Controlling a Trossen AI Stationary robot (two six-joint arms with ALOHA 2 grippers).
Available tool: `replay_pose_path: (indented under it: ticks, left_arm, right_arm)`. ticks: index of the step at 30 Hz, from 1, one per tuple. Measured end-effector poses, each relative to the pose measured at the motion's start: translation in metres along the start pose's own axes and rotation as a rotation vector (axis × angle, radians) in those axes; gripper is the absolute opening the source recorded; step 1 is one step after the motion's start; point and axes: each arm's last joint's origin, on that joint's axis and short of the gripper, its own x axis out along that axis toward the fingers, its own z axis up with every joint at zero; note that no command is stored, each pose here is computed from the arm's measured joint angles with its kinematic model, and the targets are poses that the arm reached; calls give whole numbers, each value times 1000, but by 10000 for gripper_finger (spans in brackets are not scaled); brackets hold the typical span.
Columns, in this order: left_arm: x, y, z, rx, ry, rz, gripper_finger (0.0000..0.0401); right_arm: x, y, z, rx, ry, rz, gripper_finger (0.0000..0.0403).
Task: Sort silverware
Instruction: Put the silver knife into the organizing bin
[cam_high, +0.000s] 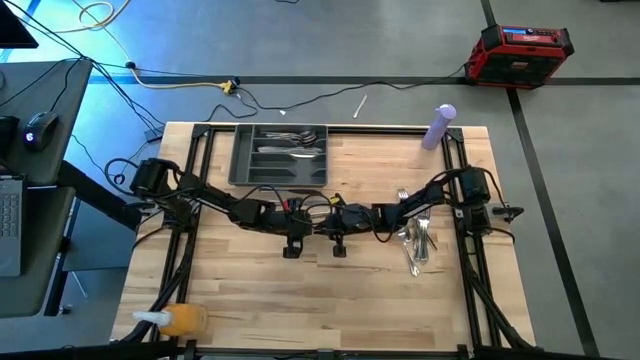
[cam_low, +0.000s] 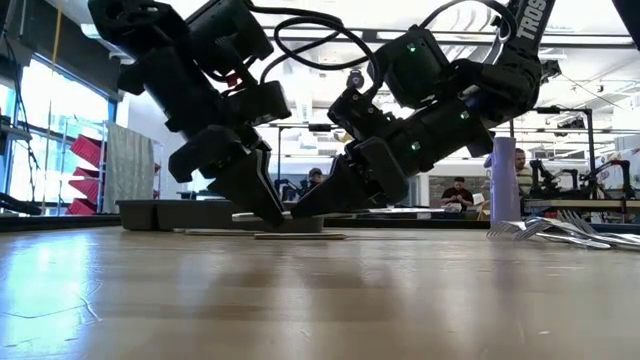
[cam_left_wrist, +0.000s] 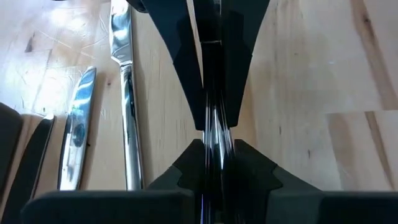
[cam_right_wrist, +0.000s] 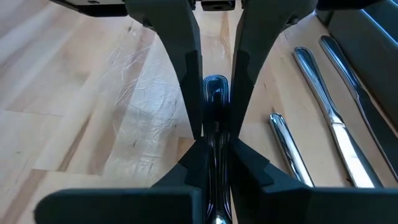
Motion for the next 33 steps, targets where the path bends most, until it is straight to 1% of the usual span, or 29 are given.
replay_pose_path:
  ticks: [1,3,9,12,14,16,19,21,24,26,29,31,33]
  left_arm:
    - [0,0,0,0,0,0,40]
    - [0,0,0,2,0,7,40]
    - [0,0,-3,13,25,9,40]
    - [0,0,-3,12,24,9,40]
    - [0,0,-4,13,31,13,40]
    - [0,0,-3,9,27,15,40]
    - [0,0,-4,1,35,16,40]
    - [-6,2,-2,-10,35,18,40]
    - [-27,13,11,-25,27,54,40]
    - [-49,24,20,-12,53,123,40]
    - [-87,45,32,30,109,246,40]
    - [-111,62,37,59,150,293,40]
    - [-129,82,40,84,184,328,40]
  right_arm:
    - [0,0,0,0,-1,-1,21]
    - [-1,-1,1,1,-2,-9,38]
    - [-2,-2,4,-18,-16,-46,111]
    - [-8,-3,13,-28,-31,-52,145]
    - [-17,-4,23,-46,-31,-66,165]
    - [-29,-7,35,-75,-16,-109,179]
    - [-56,-10,58,-112,-27,-182,185]
    - [-77,-11,73,-134,-32,-231,184]
    - [-106,-12,90,-154,-39,-293,177]
    - [-124,-13,98,-163,-49,-319,172]
    - [-147,-12,105,-171,-39,-347,164]
    - [-160,-10,108,-175,-38,-358,159]
    - [-171,-8,111,-176,-50,-356,155]
